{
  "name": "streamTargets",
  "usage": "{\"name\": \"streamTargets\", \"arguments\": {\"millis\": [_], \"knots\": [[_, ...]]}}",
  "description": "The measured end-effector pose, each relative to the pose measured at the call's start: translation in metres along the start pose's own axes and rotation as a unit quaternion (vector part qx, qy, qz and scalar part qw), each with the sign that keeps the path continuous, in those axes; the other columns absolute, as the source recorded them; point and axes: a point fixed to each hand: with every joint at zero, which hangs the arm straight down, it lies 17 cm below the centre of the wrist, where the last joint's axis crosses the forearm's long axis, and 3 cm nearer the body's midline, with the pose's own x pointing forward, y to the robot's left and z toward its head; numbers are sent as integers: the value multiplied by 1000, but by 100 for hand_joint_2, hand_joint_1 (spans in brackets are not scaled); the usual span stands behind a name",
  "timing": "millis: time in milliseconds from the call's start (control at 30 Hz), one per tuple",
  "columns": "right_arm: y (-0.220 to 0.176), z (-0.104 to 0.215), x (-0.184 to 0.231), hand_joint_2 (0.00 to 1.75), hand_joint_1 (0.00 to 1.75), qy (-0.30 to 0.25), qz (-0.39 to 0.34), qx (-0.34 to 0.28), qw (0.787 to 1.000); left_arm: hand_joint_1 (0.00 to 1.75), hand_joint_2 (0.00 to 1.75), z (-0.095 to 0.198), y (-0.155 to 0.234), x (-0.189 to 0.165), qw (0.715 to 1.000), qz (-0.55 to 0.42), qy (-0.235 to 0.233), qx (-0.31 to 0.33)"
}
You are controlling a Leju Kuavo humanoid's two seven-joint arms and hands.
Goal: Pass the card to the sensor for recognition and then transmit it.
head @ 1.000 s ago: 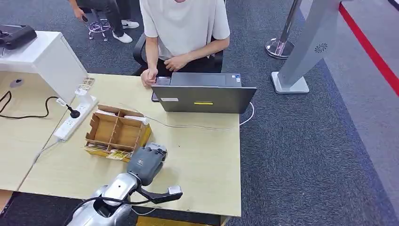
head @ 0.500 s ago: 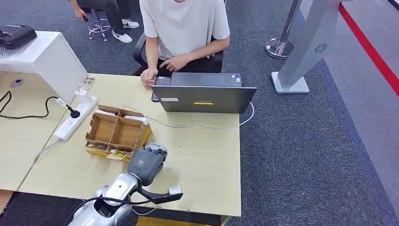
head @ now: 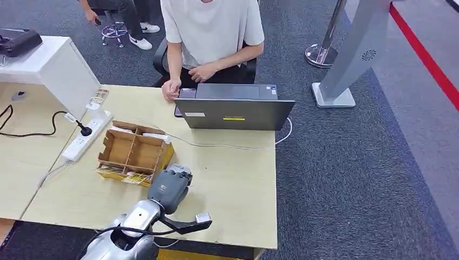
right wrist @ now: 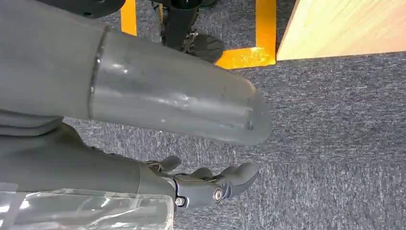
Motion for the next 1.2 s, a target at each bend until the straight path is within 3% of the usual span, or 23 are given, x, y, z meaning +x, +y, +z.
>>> {"name": "streamTargets", "arguments": {"millis": [333,767,900,1000,1200], "knots": [[0,1,-5,0,0,9,8,3,1000,175,175,6,-31,-44,996,-33,71,-39],[-1,1,-5,0,0,9,8,1,1000,175,175,8,-38,-53,996,-36,71,-45],[0,1,-4,0,0,6,11,4,1000,175,175,-1,-6,-43,998,-19,44,34],[2,0,-1,0,0,3,17,8,1000,175,175,-15,52,-39,991,-5,18,130],[3,-1,1,0,0,1,19,10,1000,175,175,-28,96,-48,984,-4,16,175]]}}
